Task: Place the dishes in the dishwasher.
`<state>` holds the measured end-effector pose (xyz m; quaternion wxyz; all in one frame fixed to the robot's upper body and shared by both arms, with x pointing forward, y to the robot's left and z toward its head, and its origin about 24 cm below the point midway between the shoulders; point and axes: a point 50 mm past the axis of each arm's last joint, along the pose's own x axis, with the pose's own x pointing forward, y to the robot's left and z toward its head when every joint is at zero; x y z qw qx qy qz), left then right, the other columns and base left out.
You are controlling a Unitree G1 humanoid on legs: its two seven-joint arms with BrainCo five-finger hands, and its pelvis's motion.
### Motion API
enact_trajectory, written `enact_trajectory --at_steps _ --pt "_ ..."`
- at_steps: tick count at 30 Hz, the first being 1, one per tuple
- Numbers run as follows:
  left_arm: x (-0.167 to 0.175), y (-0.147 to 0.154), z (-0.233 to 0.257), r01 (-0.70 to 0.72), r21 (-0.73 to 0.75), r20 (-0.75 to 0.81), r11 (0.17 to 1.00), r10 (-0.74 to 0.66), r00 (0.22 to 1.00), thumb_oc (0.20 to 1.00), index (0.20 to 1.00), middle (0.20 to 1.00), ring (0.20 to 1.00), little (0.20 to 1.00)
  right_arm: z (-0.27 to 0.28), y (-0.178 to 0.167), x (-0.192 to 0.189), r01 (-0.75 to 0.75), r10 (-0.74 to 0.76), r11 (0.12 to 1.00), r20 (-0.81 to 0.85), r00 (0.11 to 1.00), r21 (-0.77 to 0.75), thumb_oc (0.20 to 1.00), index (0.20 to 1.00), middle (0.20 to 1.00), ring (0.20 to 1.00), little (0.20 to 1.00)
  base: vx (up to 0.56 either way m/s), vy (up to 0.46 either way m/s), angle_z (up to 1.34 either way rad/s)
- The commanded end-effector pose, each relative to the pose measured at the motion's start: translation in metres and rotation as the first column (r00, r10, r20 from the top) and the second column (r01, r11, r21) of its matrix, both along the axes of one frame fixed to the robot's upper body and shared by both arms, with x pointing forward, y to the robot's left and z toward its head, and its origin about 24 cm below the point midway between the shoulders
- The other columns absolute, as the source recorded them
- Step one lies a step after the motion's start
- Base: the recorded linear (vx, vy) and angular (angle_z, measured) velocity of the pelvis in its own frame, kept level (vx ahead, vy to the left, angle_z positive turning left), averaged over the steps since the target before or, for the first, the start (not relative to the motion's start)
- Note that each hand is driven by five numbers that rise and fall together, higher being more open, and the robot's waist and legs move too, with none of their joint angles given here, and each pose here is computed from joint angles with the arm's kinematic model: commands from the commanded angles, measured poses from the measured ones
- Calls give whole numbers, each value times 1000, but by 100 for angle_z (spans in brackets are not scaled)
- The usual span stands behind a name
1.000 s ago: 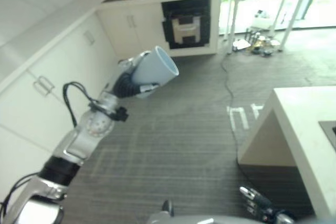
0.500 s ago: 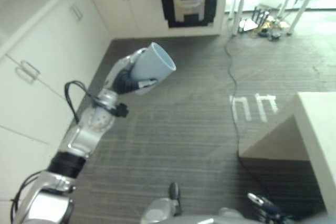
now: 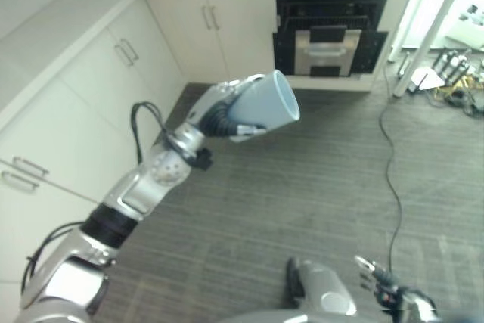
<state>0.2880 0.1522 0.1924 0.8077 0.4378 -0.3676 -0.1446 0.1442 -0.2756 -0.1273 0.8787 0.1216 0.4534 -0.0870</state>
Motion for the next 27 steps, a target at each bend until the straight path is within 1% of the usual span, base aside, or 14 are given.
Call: enact_trajectory --at_steps 1,2,3,4,7,8,12,17,21,27 --pt "8 33 43 -93 -40 127 995 97 987 200 200 200 200 200 -7 -16 -35 54 -55 998 -75 996 -9 1000 1000 1000 1000 1000 179 -96 -79" --pt "8 33 43 -93 -40 127 995 97 987 200 200 200 200 200 -7 -16 -35 54 -55 998 -75 996 -9 1000 1000 1000 1000 1000 500 175 -82" --pt "7 42 45 -120 -56 132 991 126 983 200 200 200 200 200 -6 -17 -29 35 -37 999 -80 996 -24 1000 1000 1000 1000 1000 543 240 -116" --pt "8 44 45 -124 -58 129 991 131 983 200 200 200 200 200 -6 -16 -29 33 -35 999 -86 996 -23 1000 1000 1000 1000 1000 798 327 -86" --pt "5 52 37 -143 -51 110 988 148 983 200 200 200 200 200 -9 -15 -36 11 -15 999 -127 992 -32 1000 1000 1000 1000 1000 604 219 -213" --pt "2 55 28 -147 -55 107 988 152 983 200 200 200 200 200 -10 -15 -38 10 -16 999 -145 989 -43 1000 1000 1000 1000 1000 588 308 -53" --pt "-1 52 20 -147 -40 101 988 151 983 200 200 200 200 200 -14 -10 -44 12 -17 999 -173 985 -33 1000 1000 1000 1000 1000 358 223 -113" --pt "0 49 21 -124 -6 98 992 124 987 200 200 200 200 200 -20 4 -50 29 -30 1000 -164 986 -7 1000 1000 1000 1000 1000 253 185 30" --pt "5 49 27 -119 9 108 993 117 987 200 200 200 200 200 -23 14 -49 30 -29 999 -151 988 10 1000 1000 1000 1000 1000 103 116 15" --pt "9 40 34 -94 26 105 995 91 990 200 200 200 200 200 -23 12 -51 75 -75 997 -143 987 -2 1000 1000 1000 1000 1000 20 76 16"
